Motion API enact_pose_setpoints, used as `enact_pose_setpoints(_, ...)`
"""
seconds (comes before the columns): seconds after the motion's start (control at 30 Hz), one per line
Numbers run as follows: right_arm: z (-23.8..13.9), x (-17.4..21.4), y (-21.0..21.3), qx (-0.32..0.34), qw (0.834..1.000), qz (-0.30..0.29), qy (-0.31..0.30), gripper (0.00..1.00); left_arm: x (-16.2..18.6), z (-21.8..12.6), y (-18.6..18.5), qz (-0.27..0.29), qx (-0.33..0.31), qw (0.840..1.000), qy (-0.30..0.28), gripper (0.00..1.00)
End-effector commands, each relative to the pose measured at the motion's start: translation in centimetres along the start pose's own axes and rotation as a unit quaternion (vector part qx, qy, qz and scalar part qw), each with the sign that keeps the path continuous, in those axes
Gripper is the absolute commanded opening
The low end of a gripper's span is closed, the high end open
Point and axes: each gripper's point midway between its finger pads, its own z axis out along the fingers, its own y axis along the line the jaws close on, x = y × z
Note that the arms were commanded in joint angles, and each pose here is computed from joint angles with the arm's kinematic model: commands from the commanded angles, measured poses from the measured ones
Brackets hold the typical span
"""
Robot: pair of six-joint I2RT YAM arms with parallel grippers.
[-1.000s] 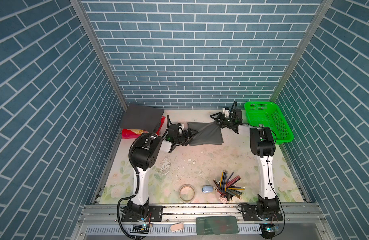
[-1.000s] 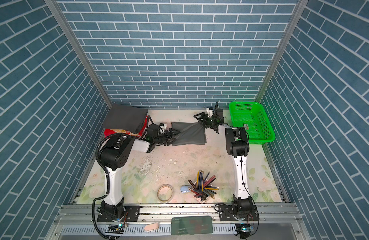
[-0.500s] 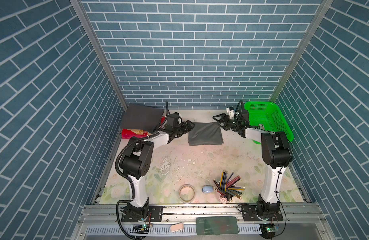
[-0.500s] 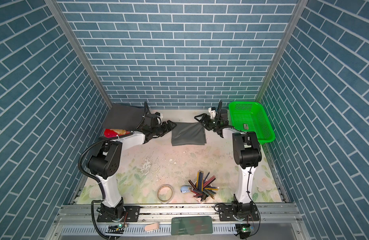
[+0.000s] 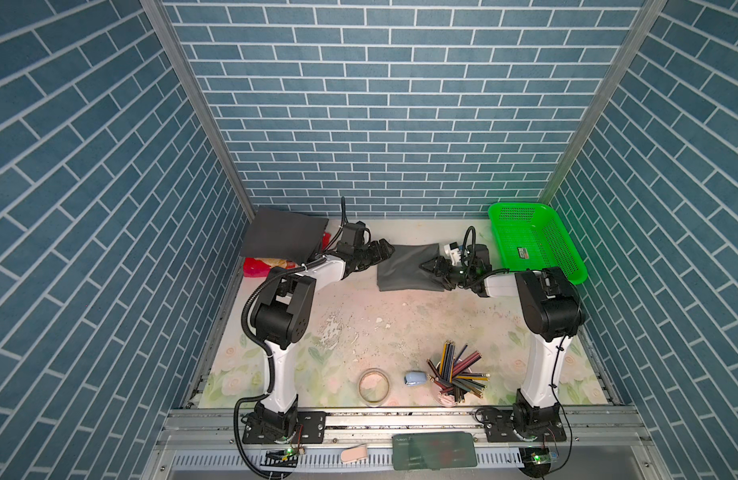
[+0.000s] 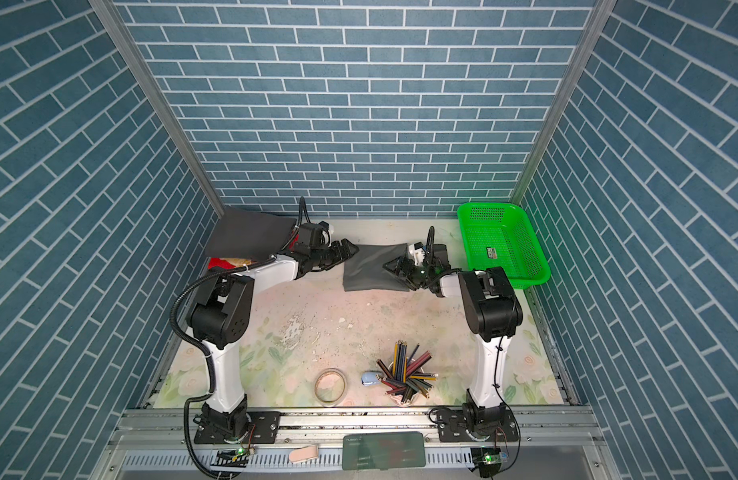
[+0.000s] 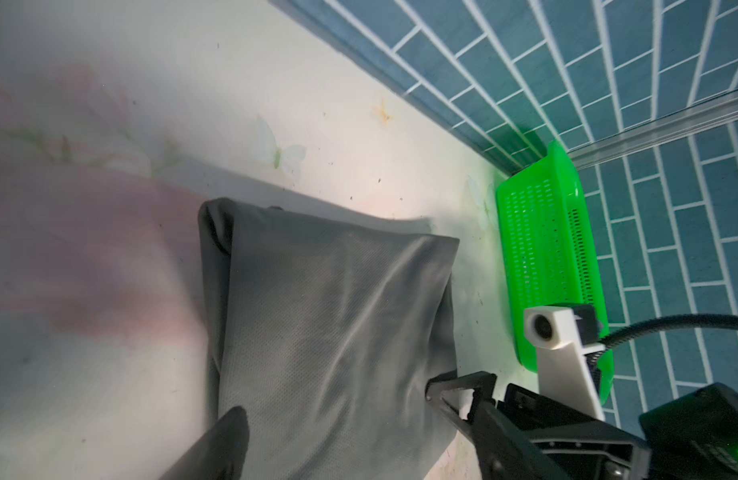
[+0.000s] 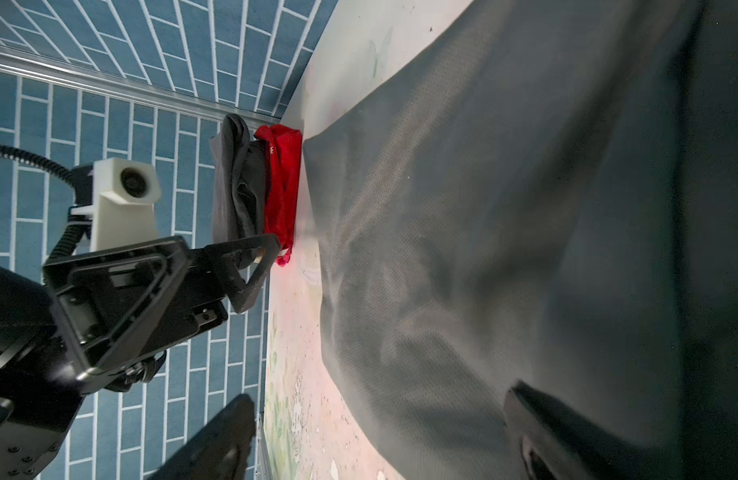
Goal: Fold and stack the t-shirts
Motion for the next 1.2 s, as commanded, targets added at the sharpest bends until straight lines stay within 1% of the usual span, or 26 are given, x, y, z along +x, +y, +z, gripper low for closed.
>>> enact_pose_setpoints(0.0,-1.6,0.2,-0.9,0.037,0.999,-0.015,-0.002,0.94,1.9,1.0,1.4,-0.004,-0.019,0.999,0.045,0.87)
enact_pose_setpoints(0.13,-3.0,-0.3,0.8,0.043,0.998,-0.042,-0.006,0.95,3.0,1.1,3.0,0.009,-0.052,0.996,0.07,0.87)
enact_pose_setpoints(0.23,-4.1,-0.8,1.9,0.053,0.997,-0.061,-0.013,0.95,3.2,1.0,4.4,0.025,-0.095,0.992,0.08,0.87)
enact_pose_setpoints(0.4,-5.6,-1.0,2.8,0.051,0.996,-0.063,-0.027,0.96,4.2,1.8,5.6,0.048,-0.131,0.983,0.119,0.86)
enact_pose_setpoints(0.53,-6.7,-1.1,3.1,0.053,0.996,-0.061,-0.04,0.96,5.3,2.6,5.9,0.093,-0.166,0.971,0.147,0.82)
enact_pose_setpoints(0.67,-7.3,-1.1,3.3,0.054,0.996,-0.061,-0.046,0.96,6.2,3.3,6.6,0.113,-0.192,0.961,0.165,0.76)
enact_pose_setpoints(0.77,-7.6,-1.1,3.7,0.052,0.995,-0.064,-0.049,0.96,6.9,4.0,6.7,0.123,-0.194,0.957,0.176,0.65)
enact_pose_setpoints(0.83,-7.8,-1.1,3.8,0.053,0.995,-0.065,-0.051,0.96,7.4,4.7,6.5,0.135,-0.191,0.955,0.183,0.53)
enact_pose_setpoints(0.93,-8.0,-1.0,3.8,0.054,0.995,-0.065,-0.052,0.96,8.1,5.7,6.1,0.162,-0.183,0.95,0.192,0.26)
enact_pose_setpoints(1.0,-8.1,-0.9,4.0,0.052,0.995,-0.066,-0.053,0.96,8.1,6.1,6.3,0.179,-0.192,0.946,0.191,0.19)
enact_pose_setpoints(1.07,-8.3,-0.7,4.1,0.051,0.995,-0.068,-0.053,0.96,7.9,6.3,6.2,0.196,-0.194,0.942,0.192,0.05)
enact_pose_setpoints(1.1,-8.4,-0.7,4.2,0.051,0.995,-0.069,-0.054,0.96,7.7,6.4,6.0,0.205,-0.193,0.94,0.192,0.0)
enact_pose_setpoints(1.17,-8.7,-0.6,4.4,0.054,0.994,-0.073,-0.055,0.96,6.7,5.9,5.6,0.23,-0.202,0.934,0.184,0.0)
